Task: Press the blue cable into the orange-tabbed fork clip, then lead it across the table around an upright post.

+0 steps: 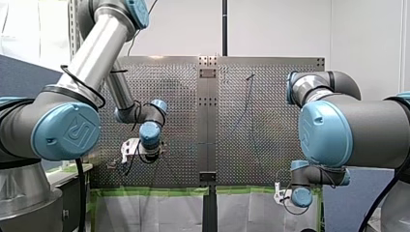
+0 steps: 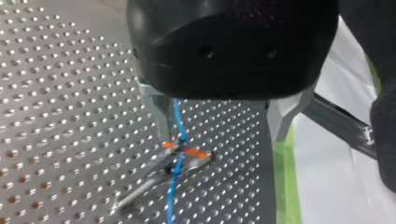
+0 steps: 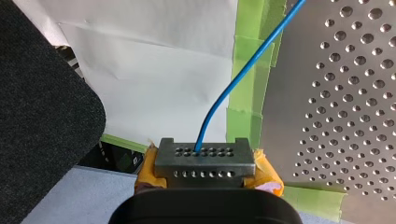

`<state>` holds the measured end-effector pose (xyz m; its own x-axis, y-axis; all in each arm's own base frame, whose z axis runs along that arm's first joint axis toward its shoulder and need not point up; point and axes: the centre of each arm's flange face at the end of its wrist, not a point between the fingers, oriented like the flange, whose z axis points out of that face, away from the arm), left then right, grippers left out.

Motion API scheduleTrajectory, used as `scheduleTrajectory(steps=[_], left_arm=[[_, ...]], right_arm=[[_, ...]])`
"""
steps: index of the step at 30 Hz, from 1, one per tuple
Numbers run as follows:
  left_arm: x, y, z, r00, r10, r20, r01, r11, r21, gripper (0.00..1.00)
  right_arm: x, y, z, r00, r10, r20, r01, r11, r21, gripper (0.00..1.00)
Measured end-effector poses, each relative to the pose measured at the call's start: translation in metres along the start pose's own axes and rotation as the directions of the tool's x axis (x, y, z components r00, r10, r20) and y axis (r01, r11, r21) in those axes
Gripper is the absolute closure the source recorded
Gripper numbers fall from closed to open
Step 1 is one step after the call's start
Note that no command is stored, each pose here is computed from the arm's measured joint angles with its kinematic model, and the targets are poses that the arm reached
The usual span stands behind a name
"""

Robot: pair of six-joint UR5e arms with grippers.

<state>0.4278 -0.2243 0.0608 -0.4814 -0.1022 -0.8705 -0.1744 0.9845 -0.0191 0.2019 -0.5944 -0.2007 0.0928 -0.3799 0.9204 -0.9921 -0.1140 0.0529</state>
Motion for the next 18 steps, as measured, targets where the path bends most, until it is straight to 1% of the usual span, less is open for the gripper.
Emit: scheduleTrajectory(steps=[5,10,14,18], left_arm=[[0.017,-0.006,0.007,0.9999,-0.014,-0.006,0.014,0.9995,0.029,0.00],[0.034,-0.004,0.018,0.9994,-0.034,-0.003,0.034,0.9992,0.022,0.00],[0.039,-0.003,0.023,0.9991,-0.041,0.015,0.041,0.9990,0.017,0.00],[0.037,-0.005,0.027,0.9978,-0.052,0.042,0.051,0.9984,0.025,0.00]], right_arm=[[0.000,-0.001,0.000,1.0000,-0.001,0.001,0.001,1.0000,0.001,1.00],[0.000,-0.001,0.000,1.0000,-0.002,0.002,0.002,1.0000,0.001,1.00],[0.000,-0.001,0.000,1.0000,-0.006,0.004,0.006,1.0000,0.001,1.00],[0.000,-0.001,0.000,1.0000,-0.007,0.004,0.007,1.0000,0.001,1.00]])
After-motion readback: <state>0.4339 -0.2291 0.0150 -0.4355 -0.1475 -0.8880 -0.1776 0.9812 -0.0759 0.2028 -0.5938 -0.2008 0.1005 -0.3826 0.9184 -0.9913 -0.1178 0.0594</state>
